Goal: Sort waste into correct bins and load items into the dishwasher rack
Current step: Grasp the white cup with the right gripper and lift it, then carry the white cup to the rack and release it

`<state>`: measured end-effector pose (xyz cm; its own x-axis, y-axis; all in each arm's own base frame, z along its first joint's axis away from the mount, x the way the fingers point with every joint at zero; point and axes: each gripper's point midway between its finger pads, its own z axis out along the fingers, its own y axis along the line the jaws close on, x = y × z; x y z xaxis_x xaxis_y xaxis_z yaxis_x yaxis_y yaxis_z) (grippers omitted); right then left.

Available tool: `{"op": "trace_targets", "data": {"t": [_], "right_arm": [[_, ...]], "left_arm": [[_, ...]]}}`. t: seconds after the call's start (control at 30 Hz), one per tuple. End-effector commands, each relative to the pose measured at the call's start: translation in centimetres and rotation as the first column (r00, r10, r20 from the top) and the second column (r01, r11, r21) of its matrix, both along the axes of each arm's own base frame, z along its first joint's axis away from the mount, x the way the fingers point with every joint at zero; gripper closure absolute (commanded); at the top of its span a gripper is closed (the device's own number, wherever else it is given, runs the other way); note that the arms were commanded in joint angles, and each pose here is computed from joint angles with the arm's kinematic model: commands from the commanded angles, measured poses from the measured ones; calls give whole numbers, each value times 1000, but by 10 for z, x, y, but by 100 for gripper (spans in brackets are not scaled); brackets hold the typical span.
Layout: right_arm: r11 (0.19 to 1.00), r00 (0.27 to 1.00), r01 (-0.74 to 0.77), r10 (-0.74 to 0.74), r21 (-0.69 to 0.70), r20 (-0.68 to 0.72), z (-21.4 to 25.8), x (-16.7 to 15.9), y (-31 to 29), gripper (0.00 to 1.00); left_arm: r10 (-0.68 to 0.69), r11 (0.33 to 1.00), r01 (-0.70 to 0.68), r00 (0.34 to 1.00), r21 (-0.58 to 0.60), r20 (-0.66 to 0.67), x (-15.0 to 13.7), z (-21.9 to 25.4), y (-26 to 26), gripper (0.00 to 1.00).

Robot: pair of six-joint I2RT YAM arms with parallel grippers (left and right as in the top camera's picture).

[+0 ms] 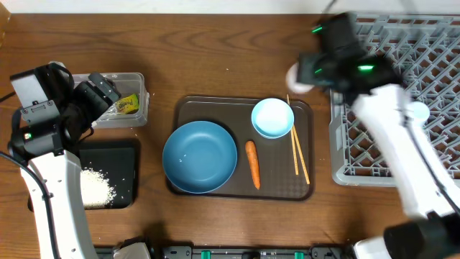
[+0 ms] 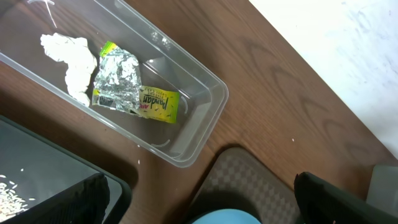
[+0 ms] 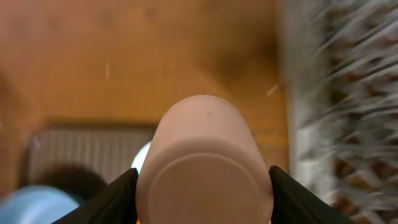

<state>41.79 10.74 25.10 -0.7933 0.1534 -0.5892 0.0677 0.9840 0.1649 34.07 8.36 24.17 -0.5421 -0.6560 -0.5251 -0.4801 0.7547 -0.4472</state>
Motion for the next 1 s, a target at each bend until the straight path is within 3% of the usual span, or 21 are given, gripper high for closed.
{"op": "trace_targets", "data": {"t": [0.0, 0.27, 0.63, 0.73, 0.8, 0.97], "right_arm": [[994, 991, 106, -105, -10, 88, 38, 5, -54, 43], [899, 896, 437, -433, -28, 102, 45, -4, -210, 43], [742, 743, 668, -669, -66, -3, 1, -37, -331, 41], [719, 717, 691, -695, -77, -49, -17, -42, -347, 32], [712, 709, 697, -702, -81, -68, -24, -44, -351, 20], [715, 711, 696, -699, -71, -73, -25, -43, -349, 9]], "left_arm": [[-7, 1000, 7, 1000, -2, -5, 0, -3, 0, 2], [-7, 1000, 7, 1000, -2, -5, 0, -3, 0, 2], [-7, 1000, 7, 1000, -2, -5, 0, -3, 0, 2], [-7, 1000, 7, 1000, -2, -5, 0, -3, 0, 2], [-7, 1000, 7, 1000, -2, -5, 0, -3, 0, 2], [-7, 1000, 7, 1000, -2, -5, 0, -3, 0, 2]]}}
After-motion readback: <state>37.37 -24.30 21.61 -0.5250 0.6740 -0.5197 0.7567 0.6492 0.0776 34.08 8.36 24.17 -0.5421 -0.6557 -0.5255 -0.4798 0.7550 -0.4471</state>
